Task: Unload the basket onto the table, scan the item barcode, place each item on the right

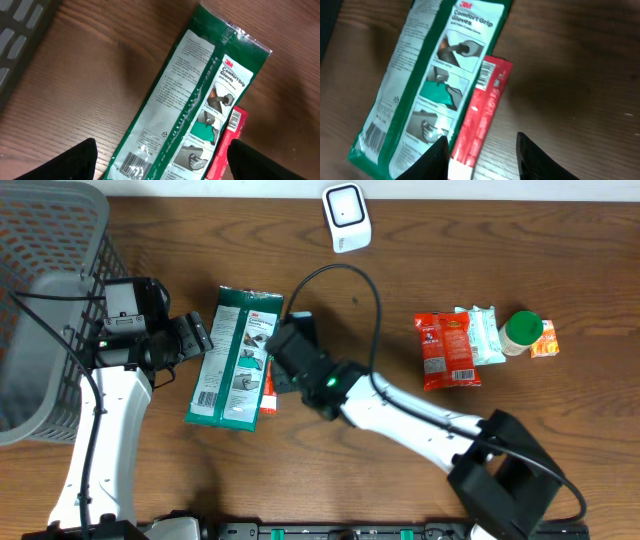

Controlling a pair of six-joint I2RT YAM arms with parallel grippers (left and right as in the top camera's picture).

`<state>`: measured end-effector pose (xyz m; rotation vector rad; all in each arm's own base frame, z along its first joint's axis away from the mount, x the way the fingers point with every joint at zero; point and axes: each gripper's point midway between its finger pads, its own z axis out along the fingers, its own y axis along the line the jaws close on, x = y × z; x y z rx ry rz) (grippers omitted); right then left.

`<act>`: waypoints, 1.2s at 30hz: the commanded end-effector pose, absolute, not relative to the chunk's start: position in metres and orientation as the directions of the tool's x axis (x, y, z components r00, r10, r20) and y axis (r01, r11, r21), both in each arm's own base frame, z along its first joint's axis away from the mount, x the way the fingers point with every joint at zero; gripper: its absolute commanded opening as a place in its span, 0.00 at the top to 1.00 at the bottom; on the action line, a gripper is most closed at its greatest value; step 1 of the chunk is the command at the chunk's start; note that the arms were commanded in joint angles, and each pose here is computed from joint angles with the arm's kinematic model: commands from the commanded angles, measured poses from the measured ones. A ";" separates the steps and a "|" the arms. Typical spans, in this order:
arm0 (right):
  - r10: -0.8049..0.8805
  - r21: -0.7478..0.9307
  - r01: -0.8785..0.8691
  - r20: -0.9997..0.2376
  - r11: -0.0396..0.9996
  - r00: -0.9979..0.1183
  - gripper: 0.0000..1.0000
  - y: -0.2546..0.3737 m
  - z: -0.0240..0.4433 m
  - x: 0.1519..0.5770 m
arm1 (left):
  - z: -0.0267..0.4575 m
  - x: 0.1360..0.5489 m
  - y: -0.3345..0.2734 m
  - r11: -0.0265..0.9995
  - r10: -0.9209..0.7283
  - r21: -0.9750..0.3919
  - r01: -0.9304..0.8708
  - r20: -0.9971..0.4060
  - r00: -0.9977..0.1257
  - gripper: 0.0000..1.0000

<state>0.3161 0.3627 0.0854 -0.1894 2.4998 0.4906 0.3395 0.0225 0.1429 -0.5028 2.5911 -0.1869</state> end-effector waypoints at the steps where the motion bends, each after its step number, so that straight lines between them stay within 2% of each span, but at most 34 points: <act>1: 0.002 0.242 -0.194 -0.630 0.951 -0.777 0.60 0.368 0.078 0.321 | 0.144 0.340 0.025 0.930 -0.366 -0.204 -0.306 -0.448 -0.815 0.16; 6: -0.020 0.247 -0.225 -0.631 0.943 -0.775 0.60 0.391 0.052 0.312 | 0.144 0.340 0.025 0.930 -0.366 -0.204 -0.306 -0.448 -0.815 0.16; 12: -0.053 0.181 -0.209 -0.621 0.961 -0.782 0.61 0.385 0.019 0.312 | 0.144 0.340 0.025 0.930 -0.366 -0.204 -0.306 -0.448 -0.815 0.16; 15: -0.055 0.169 -0.201 -0.617 0.965 -0.785 0.64 0.382 0.013 0.314 | 0.144 0.340 0.025 0.930 -0.366 -0.204 -0.306 -0.448 -0.815 0.16; 22: -0.065 0.155 -0.200 -0.612 0.968 -0.789 0.64 0.379 0.010 0.312 | 0.144 0.340 0.025 0.930 -0.366 -0.204 -0.306 -0.448 -0.815 0.16; 26: -0.103 0.063 -0.181 -0.627 0.981 -0.772 0.66 0.362 0.008 0.317 | 0.144 0.340 0.025 0.930 -0.366 -0.204 -0.306 -0.448 -0.815 0.16; 30: -0.213 -0.049 -0.233 -0.617 0.971 -0.757 0.69 0.347 0.006 0.320 | 0.144 0.340 0.025 0.930 -0.366 -0.204 -0.306 -0.448 -0.815 0.16; 36: -0.231 -0.100 -0.212 -0.568 0.972 -0.790 0.76 0.322 0.004 0.322 | 0.144 0.340 0.025 0.930 -0.366 -0.204 -0.306 -0.448 -0.815 0.16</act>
